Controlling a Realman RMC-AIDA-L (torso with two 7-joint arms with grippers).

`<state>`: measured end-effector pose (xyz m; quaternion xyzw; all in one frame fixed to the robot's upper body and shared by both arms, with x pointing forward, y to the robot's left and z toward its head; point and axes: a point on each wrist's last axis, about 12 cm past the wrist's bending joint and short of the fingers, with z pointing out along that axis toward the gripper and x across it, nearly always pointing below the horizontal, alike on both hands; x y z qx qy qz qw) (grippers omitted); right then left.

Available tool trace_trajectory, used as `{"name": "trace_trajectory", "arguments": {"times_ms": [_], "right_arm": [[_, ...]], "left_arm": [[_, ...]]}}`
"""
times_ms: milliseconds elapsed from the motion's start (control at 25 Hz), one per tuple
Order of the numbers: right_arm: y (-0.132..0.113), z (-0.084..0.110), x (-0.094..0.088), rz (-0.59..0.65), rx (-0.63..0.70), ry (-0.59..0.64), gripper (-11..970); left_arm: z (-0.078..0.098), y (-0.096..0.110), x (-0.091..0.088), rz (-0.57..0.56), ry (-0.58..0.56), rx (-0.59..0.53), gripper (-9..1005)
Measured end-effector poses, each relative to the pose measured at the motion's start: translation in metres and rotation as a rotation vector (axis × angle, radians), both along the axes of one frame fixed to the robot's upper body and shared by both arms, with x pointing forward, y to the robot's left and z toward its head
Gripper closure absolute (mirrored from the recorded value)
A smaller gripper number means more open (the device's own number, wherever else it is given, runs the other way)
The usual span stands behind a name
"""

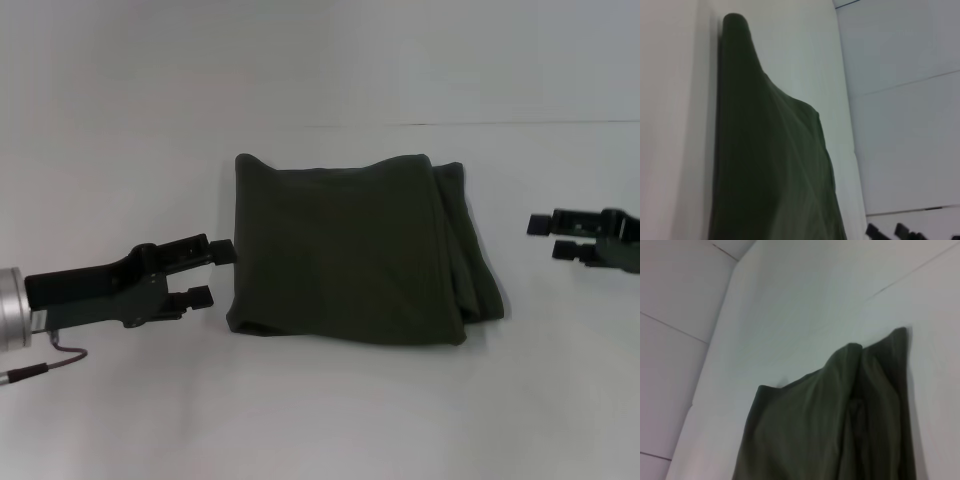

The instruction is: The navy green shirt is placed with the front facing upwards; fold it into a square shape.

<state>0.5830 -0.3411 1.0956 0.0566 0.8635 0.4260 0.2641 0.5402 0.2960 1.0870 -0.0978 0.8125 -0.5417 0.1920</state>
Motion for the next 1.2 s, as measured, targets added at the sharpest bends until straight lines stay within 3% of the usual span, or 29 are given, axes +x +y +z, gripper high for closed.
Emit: {"name": "trace_trajectory", "arguments": {"times_ms": [200,440,640,1040,1200], "right_arm": [[-0.011,0.031,0.023,-0.030,-0.008,0.003,154],[-0.019,0.058,0.033,-0.041,-0.018,-0.018,154],[-0.018,0.059,0.033,-0.032,-0.017,-0.016,154],[-0.019,0.055,0.029,-0.018,-0.026,-0.002,154],[-0.009,0.053,0.028,0.046,-0.048,0.023,154]], "left_arm": [[-0.009,-0.003,0.001,0.019,0.032,0.004,53],[-0.022,-0.007,-0.001,0.042,0.075,0.030,56],[-0.032,-0.010,-0.001,0.070,0.099,0.058,58],[-0.023,-0.019,0.003,0.029,0.069,0.005,64],[-0.022,-0.017,0.001,0.033,0.068,-0.008,64]]}}
